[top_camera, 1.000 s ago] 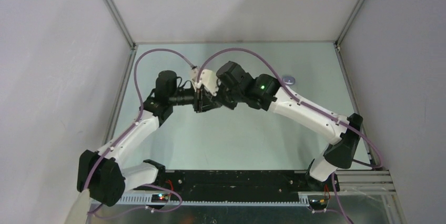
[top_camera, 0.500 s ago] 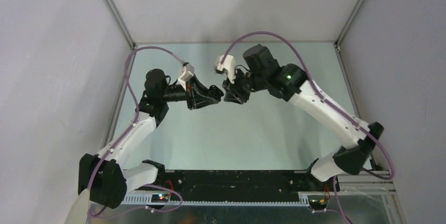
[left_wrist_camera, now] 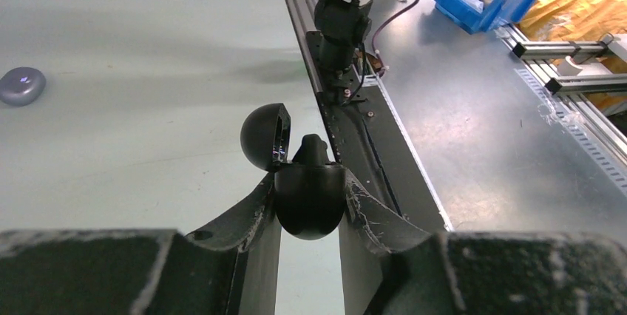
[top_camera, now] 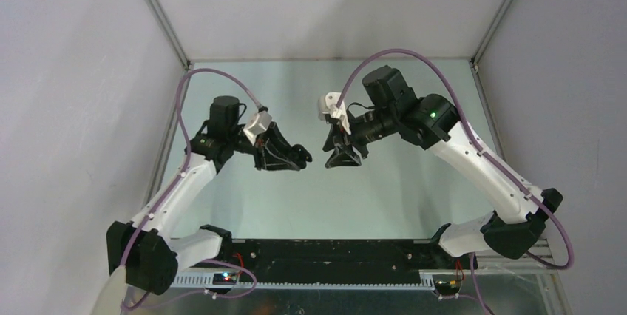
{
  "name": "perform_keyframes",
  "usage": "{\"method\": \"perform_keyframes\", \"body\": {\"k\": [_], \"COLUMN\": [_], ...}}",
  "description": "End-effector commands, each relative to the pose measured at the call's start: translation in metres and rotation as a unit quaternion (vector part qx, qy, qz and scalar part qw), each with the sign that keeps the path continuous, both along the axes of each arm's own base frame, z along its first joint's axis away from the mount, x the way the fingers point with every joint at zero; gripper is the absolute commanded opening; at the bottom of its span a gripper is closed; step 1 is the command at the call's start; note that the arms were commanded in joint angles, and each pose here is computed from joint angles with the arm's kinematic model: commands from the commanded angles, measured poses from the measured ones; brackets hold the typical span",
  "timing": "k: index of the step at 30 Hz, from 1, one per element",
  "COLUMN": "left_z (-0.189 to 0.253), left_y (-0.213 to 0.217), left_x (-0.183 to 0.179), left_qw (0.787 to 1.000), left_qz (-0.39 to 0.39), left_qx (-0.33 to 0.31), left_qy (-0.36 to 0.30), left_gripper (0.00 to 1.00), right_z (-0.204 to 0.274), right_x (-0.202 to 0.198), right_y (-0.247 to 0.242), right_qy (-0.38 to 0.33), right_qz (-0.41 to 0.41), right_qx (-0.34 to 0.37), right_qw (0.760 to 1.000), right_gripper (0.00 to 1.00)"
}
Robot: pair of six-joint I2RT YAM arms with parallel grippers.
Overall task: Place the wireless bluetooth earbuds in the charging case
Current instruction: Open the charging case, then adjust the earbud with the charging case.
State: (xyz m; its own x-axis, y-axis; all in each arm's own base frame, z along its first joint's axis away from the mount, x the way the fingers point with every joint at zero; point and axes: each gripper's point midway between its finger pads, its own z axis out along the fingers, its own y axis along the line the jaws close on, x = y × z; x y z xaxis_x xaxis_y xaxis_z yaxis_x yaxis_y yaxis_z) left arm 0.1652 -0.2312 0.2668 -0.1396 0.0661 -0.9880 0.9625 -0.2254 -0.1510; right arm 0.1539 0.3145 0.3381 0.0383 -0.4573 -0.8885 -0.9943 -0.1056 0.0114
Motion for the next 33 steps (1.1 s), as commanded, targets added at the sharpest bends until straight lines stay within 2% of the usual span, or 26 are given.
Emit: {"method": "perform_keyframes", "body": {"k": [1, 11, 16, 19, 21, 28, 33], "left_z": [0.011, 0.005, 0.003, 0.002, 0.002, 0.003, 0.003], "left_y": [0.004, 0.005, 0.005, 0.005, 0.005, 0.005, 0.005], "left_x": [-0.019, -0.026, -0.028, -0.029, -0.029, -0.029, -0.029], "left_qw": [0.998, 0.998, 0.997, 0.997, 0.997, 0.997, 0.997], "left_qz": [-0.034, -0.037, -0.037, -0.037, -0.037, -0.037, -0.038], "left_qx": [-0.029, -0.034, -0.035, -0.036, -0.036, -0.037, -0.037], "left_qy": [-0.034, -0.047, -0.051, -0.056, -0.056, -0.057, -0.057], "left_gripper": [0.21, 0.26, 0.30, 0.32, 0.33, 0.34, 0.33], "right_z": [0.001, -0.017, -0.019, -0.022, -0.025, -0.039, -0.050], "right_x": [-0.016, 0.008, -0.004, -0.008, -0.009, -0.013, 0.000], "right_y": [-0.001, 0.032, 0.035, 0.036, 0.038, 0.047, 0.054], "right_qy": [0.003, 0.035, 0.047, 0.036, 0.031, 0.015, -0.016], "right_qz": [0.037, -0.016, 0.011, 0.020, 0.023, 0.021, -0.018], "right_qx": [0.008, 0.001, 0.000, -0.005, -0.012, -0.039, -0.061], "right_qw": [0.999, 0.999, 0.999, 0.999, 0.999, 0.999, 0.998], "right_gripper": [0.49, 0.55, 0.44, 0.26, 0.20, 0.17, 0.22]}}
